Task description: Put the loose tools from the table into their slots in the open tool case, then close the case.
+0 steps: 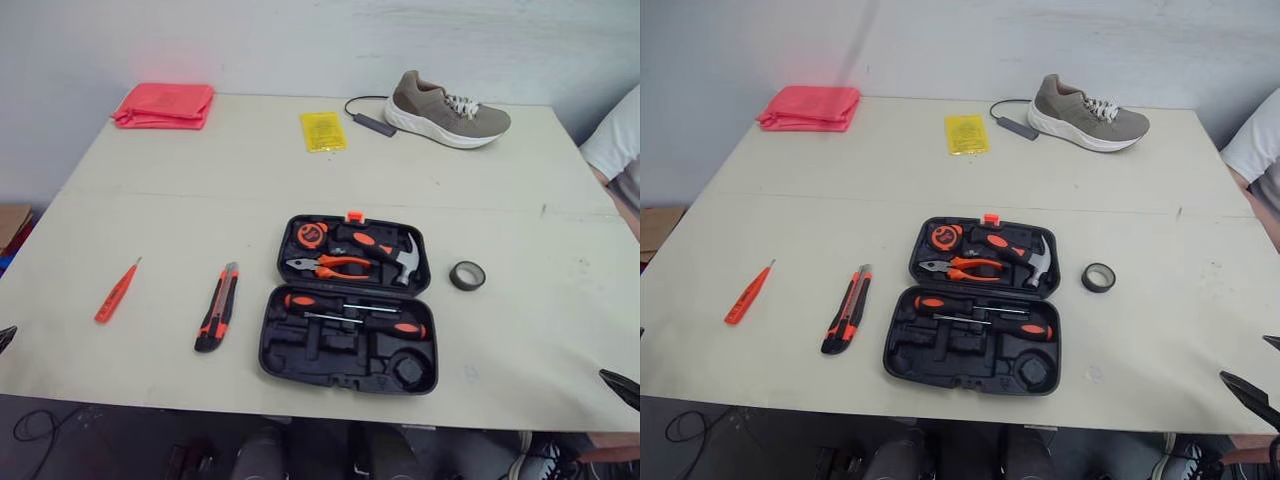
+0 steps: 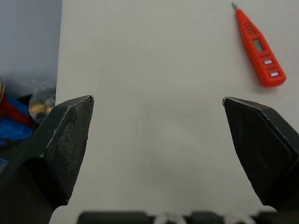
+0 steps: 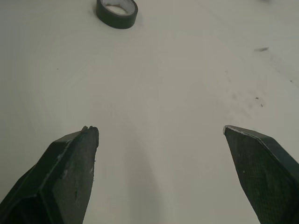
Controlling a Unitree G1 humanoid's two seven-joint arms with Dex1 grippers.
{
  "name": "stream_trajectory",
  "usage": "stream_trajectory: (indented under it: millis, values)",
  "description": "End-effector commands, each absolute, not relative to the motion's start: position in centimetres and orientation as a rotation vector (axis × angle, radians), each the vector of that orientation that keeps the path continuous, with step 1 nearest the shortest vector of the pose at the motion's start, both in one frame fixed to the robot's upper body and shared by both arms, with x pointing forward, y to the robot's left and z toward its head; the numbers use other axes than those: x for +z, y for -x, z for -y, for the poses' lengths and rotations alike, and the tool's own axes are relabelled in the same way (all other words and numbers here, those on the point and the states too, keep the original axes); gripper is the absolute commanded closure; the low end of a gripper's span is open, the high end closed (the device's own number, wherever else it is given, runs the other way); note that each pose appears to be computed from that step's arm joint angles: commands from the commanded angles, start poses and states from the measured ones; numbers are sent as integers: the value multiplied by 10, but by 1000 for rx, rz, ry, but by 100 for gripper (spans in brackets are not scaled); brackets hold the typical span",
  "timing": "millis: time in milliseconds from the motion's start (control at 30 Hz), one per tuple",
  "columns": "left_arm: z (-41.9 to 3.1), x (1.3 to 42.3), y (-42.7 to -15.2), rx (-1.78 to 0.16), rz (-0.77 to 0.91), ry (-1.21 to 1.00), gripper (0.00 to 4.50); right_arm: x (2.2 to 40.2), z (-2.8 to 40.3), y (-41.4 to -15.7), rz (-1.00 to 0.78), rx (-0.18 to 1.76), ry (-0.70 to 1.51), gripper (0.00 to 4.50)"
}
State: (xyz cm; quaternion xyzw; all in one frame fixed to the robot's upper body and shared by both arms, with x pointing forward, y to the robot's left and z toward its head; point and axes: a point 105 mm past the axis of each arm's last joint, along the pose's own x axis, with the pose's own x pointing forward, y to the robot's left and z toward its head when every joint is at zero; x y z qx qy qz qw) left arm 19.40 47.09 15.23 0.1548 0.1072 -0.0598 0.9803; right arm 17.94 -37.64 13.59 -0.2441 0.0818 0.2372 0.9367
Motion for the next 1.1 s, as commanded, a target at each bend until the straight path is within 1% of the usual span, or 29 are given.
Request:
stream_trajectory:
  millis: [33, 100, 200, 267, 333, 433, 633, 800, 933, 1033, 1100]
  values:
    - [-457, 156, -206, -166, -184, -291, 0, 158, 331, -199, 28, 625, 441, 3]
    - [-449, 154, -213, -171, -200, -245, 0, 171, 304, -209, 130, 699, 397, 3]
    - [-434, 157, -225, -171, -222, -108, 0, 188, 266, -223, 260, 779, 374, 3]
    - [-418, 153, -233, -184, -288, -83, 0, 197, 238, -229, 355, 838, 363, 3]
    - [-406, 146, -238, -182, -363, -71, 0, 202, 215, -230, 415, 904, 358, 3]
    - [-387, 139, -249, -161, -438, -75, 0, 203, 188, -229, 456, 1016, 356, 3]
    - [-368, 118, -259, -90, -549, -98, 0, 203, 162, -227, 504, 1127, 347, 3]
    - [-360, 111, -271, -75, -555, -87, 0, 200, 159, -229, 505, 1136, 355, 3]
    - [-362, 98, -275, -48, -604, -70, 0, 198, 161, -229, 500, 1123, 365, 3]
    - [-358, 84, -270, -67, -676, -61, 77, 197, 163, -228, 497, 1109, 375, 0]
    - [-357, 79, -266, -66, -703, -44, 164, 197, 164, -227, 493, 1102, 381, 0]
